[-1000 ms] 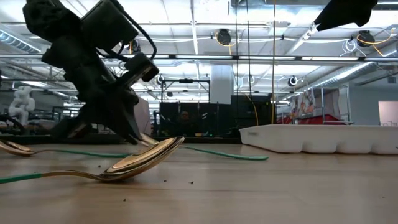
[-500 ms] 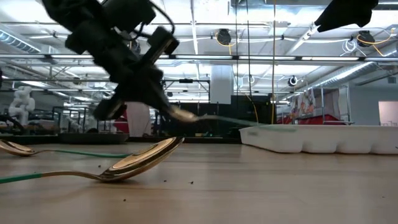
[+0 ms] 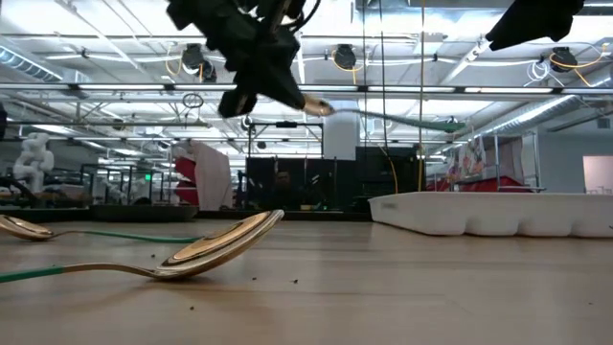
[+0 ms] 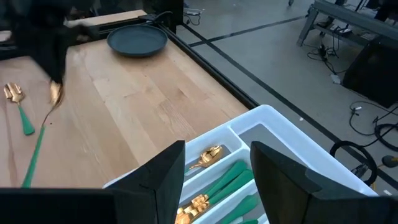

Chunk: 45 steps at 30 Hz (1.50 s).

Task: Sort silverware
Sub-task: Put the green spoon into the silverware tray

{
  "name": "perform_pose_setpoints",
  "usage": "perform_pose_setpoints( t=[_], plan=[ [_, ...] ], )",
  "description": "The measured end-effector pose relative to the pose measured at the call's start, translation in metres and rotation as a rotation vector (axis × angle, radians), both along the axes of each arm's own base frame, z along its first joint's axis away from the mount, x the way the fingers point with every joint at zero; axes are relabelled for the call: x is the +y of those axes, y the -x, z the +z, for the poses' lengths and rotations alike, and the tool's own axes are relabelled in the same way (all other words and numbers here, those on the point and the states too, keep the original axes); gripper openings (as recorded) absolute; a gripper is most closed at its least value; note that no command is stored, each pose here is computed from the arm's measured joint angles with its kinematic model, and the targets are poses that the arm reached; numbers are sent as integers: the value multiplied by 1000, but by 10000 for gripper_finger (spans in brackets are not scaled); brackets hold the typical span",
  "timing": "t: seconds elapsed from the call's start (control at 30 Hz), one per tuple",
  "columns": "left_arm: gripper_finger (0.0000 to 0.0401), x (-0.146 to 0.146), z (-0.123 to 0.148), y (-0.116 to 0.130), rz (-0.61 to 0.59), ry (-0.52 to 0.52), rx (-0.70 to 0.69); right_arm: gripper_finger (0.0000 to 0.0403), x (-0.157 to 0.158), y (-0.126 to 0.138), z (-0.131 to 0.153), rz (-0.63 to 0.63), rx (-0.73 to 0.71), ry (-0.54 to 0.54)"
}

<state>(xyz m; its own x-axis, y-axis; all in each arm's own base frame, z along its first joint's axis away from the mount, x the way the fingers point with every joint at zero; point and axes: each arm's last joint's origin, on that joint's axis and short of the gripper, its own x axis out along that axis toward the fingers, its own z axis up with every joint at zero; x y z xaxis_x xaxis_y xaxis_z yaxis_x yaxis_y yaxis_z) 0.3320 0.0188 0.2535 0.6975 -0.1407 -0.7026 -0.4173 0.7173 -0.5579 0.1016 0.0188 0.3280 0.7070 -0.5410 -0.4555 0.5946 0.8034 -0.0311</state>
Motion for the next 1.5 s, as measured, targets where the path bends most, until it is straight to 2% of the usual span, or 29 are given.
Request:
perform_pose_setpoints(
  t=[0.17,0.33,0.43,0.67,0.87,1.1,1.3,1.5],
  plan=[
    [4,35,40,-1,-85,-114,-48,176,0,0,0,1,1,1],
    [4,72,74,3,-154,-276,-133,176,0,0,0,12,15,19],
    [4,92,90,2,-184,-279,-179,176,0,0,0,17,21,26],
    [4,125,102,-18,-279,-231,-180,176,0,0,0,25,35,40],
    [4,140,93,-50,-399,-204,-170,176,0,0,0,35,48,58],
    [4,157,69,-85,-449,-189,-184,176,0,0,0,41,55,65],
    [4,184,42,-96,-486,-265,-165,176,0,0,0,33,45,54],
    [4,218,21,-94,-506,-345,-147,176,0,0,0,-1,10,9]
  ],
)
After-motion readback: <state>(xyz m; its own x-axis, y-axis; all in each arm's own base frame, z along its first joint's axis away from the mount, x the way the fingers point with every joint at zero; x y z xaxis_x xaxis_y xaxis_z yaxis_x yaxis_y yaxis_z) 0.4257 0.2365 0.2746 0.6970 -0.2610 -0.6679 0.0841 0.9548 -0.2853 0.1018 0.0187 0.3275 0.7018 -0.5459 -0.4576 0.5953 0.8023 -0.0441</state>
